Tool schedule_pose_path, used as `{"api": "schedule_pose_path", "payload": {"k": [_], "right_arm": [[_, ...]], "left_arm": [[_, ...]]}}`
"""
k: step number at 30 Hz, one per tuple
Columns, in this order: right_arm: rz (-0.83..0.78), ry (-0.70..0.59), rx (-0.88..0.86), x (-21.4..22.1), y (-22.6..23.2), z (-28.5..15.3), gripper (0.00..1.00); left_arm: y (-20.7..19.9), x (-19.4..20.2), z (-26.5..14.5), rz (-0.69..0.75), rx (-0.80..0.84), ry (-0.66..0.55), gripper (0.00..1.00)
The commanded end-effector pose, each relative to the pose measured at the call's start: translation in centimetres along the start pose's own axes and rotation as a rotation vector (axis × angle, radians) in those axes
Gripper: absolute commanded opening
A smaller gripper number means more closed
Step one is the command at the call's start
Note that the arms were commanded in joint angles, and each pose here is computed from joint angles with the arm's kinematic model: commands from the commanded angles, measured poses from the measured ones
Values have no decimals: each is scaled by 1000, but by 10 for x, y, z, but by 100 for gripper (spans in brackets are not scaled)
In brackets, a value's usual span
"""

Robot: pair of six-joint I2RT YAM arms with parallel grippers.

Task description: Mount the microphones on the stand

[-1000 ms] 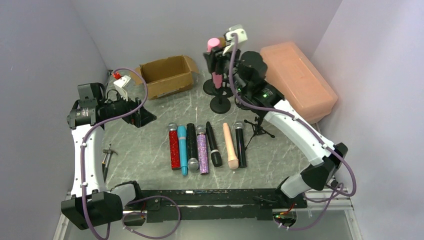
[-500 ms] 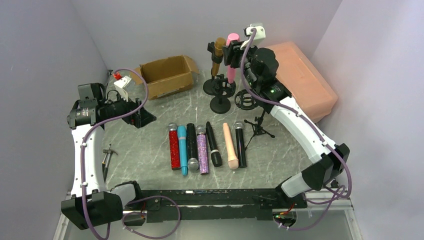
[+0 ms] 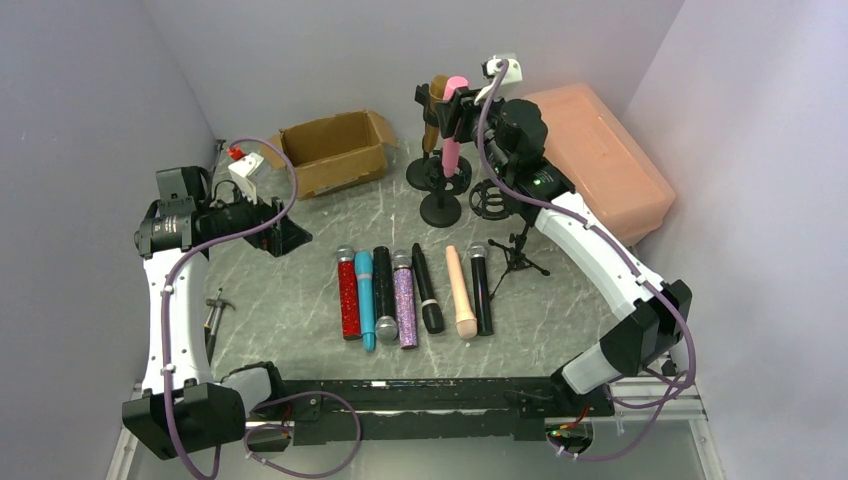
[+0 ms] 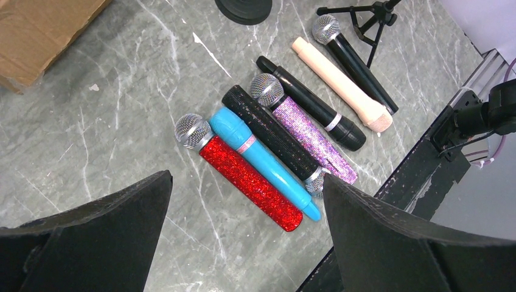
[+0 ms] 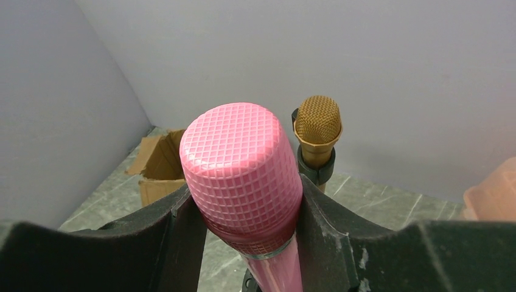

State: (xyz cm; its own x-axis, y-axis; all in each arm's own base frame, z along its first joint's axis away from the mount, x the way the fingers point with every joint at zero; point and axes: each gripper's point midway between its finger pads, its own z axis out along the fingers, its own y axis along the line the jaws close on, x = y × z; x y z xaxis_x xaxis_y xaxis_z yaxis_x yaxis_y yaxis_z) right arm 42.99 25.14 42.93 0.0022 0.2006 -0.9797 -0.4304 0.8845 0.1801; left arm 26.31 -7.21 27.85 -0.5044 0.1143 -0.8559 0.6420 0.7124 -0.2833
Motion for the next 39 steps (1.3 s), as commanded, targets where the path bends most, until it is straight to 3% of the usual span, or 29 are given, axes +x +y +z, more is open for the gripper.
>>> {"api": "schedule_pose_path", "payload": {"k": [1,24,27,33,39], "right_arm": [[23,-54,-22,-8,5,5,0],[-22,49,33,40,-15,27,0],[-9,84,56,51,-20,28,8],[11,79,45,57,-20,21,40],[5,87,28,47,-15,19,63]], "left_arm": [[-4,-1,-3,36,-1,-9,99],[-4,4,-5,54,-9,4,99],[-4,4,-5,55,-13,3,99],[-3,3,-6,61,-22,4,100],[-1,4,-6,57,-32,9,99]]}}
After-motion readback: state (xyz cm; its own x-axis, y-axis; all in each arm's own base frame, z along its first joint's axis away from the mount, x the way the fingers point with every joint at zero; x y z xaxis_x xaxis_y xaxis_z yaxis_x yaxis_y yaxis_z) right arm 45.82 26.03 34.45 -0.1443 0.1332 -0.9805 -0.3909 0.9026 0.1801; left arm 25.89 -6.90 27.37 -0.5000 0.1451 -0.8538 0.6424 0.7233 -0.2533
